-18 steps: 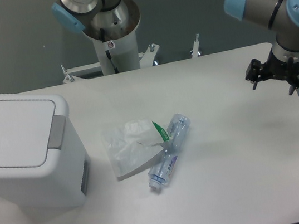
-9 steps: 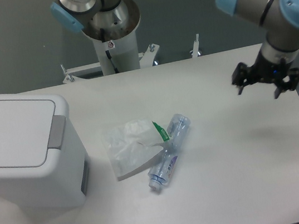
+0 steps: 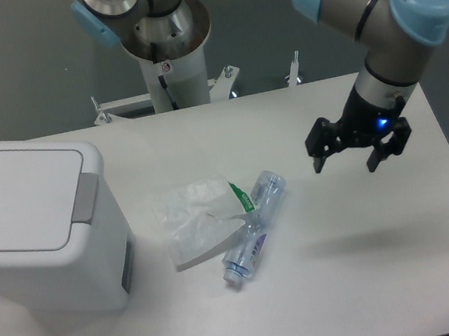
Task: Open the trash can
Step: 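Move the open gripper from its start pose toward the trash bin, then bring the gripper over the trash bin lid's front edge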
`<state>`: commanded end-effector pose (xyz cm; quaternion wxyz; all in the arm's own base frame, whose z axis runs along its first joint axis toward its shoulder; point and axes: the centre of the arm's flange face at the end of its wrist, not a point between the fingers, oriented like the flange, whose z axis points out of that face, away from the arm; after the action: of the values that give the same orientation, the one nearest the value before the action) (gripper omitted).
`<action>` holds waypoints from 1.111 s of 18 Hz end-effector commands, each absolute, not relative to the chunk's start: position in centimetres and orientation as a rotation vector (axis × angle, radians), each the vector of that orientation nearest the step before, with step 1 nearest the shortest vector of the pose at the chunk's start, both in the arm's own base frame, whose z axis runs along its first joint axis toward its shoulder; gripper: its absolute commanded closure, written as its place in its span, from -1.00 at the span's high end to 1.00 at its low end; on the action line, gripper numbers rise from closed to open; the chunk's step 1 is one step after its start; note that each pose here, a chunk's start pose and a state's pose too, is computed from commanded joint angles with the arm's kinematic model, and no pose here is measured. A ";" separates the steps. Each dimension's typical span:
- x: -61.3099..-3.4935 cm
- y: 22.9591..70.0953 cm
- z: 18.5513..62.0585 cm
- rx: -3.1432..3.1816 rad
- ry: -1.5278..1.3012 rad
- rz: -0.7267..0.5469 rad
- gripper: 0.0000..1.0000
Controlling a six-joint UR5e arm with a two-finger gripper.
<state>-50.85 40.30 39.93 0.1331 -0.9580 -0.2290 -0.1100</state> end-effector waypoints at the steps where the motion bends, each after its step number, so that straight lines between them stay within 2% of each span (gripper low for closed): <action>1: -50.6 40.2 40.5 -2.768 -0.683 -0.322 1.00; 7: -48.7 42.1 42.6 -2.610 -0.904 -0.413 1.00; 14: -41.2 48.8 46.6 -2.594 -0.816 -0.378 1.00; 20: -34.2 51.6 49.9 -2.604 -0.669 -0.362 1.00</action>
<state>-34.18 51.61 49.92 0.2127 -0.9379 -0.2409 -0.1302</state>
